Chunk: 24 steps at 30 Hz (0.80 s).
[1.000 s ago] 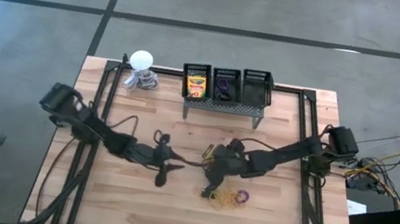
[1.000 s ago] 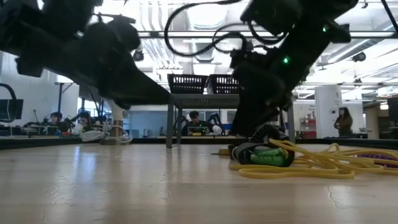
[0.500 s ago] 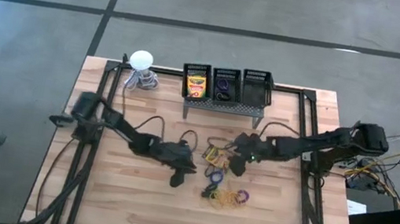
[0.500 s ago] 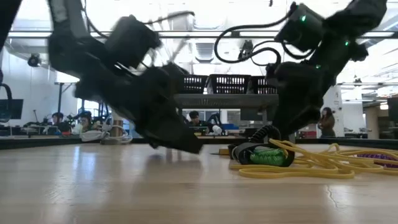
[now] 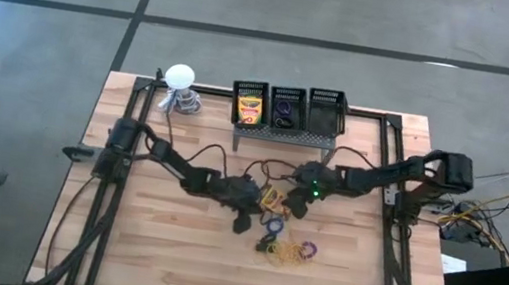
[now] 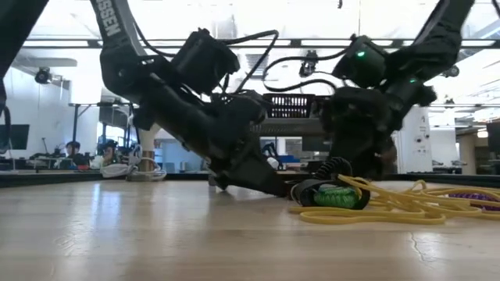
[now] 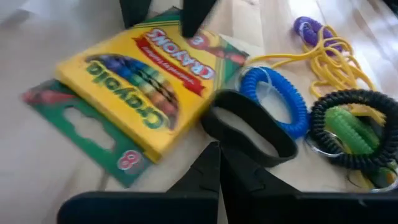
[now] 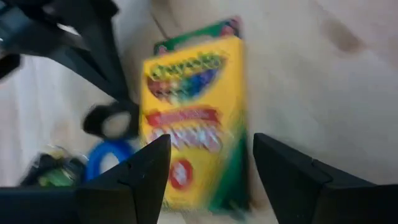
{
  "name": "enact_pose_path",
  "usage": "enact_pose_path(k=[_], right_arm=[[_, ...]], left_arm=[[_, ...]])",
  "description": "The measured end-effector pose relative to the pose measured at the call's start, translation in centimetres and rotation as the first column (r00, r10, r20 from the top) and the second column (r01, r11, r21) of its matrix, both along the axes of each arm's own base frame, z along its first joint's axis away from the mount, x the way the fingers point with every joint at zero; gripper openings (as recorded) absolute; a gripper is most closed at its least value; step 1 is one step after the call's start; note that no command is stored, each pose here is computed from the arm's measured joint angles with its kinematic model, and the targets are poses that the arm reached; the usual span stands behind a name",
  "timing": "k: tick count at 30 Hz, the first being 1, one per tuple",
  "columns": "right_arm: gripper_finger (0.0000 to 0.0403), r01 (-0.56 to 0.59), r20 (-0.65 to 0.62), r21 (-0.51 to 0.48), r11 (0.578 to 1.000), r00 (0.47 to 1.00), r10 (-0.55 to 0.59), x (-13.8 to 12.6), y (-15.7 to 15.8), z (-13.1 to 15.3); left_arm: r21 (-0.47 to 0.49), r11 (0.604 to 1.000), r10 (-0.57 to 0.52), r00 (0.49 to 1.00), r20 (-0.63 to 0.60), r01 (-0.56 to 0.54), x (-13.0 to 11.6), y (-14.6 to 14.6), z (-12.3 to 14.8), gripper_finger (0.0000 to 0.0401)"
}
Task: Pick & Place Office Desk Supplies
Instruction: Put the yellow crayon box into the left black bin on the shelf
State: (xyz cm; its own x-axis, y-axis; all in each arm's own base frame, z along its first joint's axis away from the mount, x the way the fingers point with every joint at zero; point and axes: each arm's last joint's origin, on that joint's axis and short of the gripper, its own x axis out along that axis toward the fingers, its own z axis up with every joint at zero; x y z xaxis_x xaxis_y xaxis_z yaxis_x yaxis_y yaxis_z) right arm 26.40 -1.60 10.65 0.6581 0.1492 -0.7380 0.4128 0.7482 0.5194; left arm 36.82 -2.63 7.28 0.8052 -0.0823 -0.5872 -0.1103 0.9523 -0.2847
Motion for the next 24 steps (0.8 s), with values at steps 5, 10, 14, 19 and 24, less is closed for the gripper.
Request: enact_pose_path(k=[5,10,14,19,24], right_arm=[[0.0228,-0.075,0.004,0.04,0.996,0.997,0.075,2.0,0.1,-0.2],[0.0228,-0.202,0.05,0.124,0.971,0.979,0.198,3.1,0.5,0.0],[0.0228,-0.224,0.048,0.151,0.963,0.974,0.219,3.1,0.7,0.2],[0.0211,-0.215,0.029,0.127,0.968,0.977,0.213,2.2,0.7,0.4],[0.0147,-0.16,0.027,0.037,0.986,0.987,0.159,0.8,0.8,0.3]], left_arm=[[0.008,1.0,0.01,1.0,-0.006,-0.01,0.1,0.2,-0.3,0.0007],[0.014,1.0,0.018,1.0,-0.015,-0.018,0.0,0.2,-0.4,0.0007],[0.016,1.0,0.019,1.0,-0.017,-0.019,0.0,0.3,-0.5,0.0007],[0.02,1.0,0.022,1.0,-0.018,-0.021,0.0,0.3,-0.4,0.0007],[0.046,0.999,0.012,0.998,-0.069,-0.009,-0.5,0.3,0.5,0.0007]])
